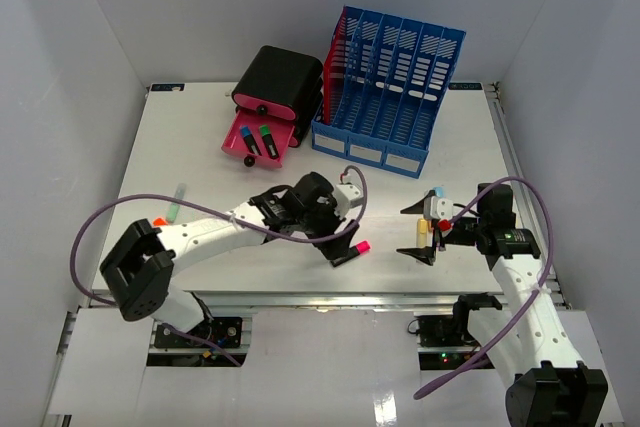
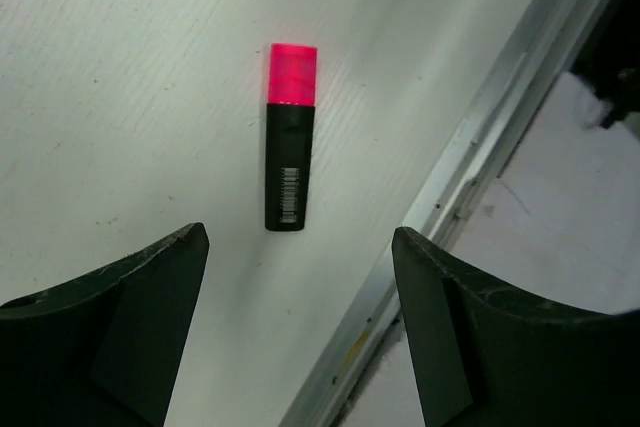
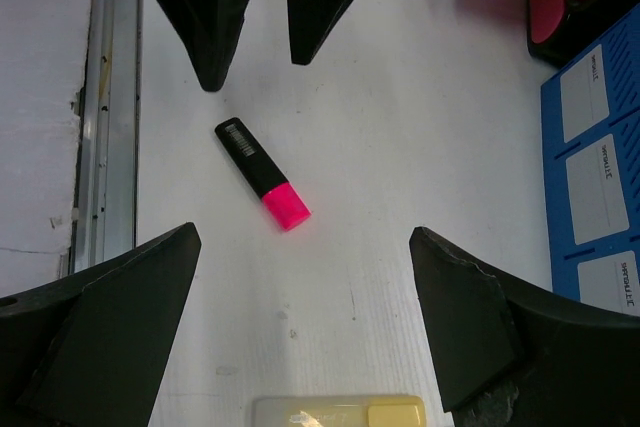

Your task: Organize the desk

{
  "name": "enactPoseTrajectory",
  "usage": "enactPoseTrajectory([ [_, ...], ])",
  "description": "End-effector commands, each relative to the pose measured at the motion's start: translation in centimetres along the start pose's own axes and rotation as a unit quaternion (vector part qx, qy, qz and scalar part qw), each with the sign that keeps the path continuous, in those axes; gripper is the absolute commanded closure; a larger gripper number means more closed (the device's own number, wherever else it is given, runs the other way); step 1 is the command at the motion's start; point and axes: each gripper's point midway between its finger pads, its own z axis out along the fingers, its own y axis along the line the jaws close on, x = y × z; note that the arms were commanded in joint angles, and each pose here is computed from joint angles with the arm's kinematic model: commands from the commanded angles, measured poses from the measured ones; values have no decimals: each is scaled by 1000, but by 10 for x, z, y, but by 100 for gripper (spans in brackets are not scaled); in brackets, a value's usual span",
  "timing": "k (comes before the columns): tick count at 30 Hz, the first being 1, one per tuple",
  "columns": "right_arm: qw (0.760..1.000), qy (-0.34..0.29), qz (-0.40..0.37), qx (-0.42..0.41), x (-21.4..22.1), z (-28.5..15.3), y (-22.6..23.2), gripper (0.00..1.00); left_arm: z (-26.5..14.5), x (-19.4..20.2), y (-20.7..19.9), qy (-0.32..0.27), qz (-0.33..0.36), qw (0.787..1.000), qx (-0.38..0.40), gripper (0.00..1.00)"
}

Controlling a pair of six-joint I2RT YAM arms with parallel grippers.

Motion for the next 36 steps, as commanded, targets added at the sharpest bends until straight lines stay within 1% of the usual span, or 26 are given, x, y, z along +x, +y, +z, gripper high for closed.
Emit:
enactPoseTrajectory([
  [1, 1000, -11, -16, 13, -15, -6, -9, 8, 34, 10, 17, 36, 100, 991, -76, 16],
  [4, 1000, -14, -15, 12, -16, -6, -8, 8, 55, 13, 18, 54, 115, 988, -83, 17],
  [7, 1000, -12, -12, 25, -15, -10, -13, 8, 64, 3, 21, 52, 125, 985, -109, 19],
  [13, 1000, -14, -12, 25, -15, -10, -12, 7, 76, 0, 9, 54, 136, 984, -103, 23],
  [17, 999, -13, -11, 27, -15, -11, -13, 8, 85, 9, 5, 68, 137, 983, -102, 28],
  [21, 999, -13, -11, 28, -15, -11, -13, 8, 92, 16, 2, 79, 133, 983, -102, 38],
  [24, 999, -14, -10, 29, -16, -12, -13, 8, 94, 17, 1, 81, 130, 983, -102, 42],
  [27, 999, -14, -10, 29, -16, -12, -14, 8, 93, 15, -1, 79, 126, 983, -103, 52],
  [31, 999, -15, -10, 30, -16, -12, -14, 8, 87, 13, -1, 77, 118, 984, -109, 65],
  [34, 999, -16, -11, 32, -17, -13, -14, 8, 79, 10, 1, 70, 112, 984, -119, 72],
  [36, 999, -16, -11, 32, -17, -13, -14, 8, 71, 7, 1, 59, 90, 986, -124, 75],
])
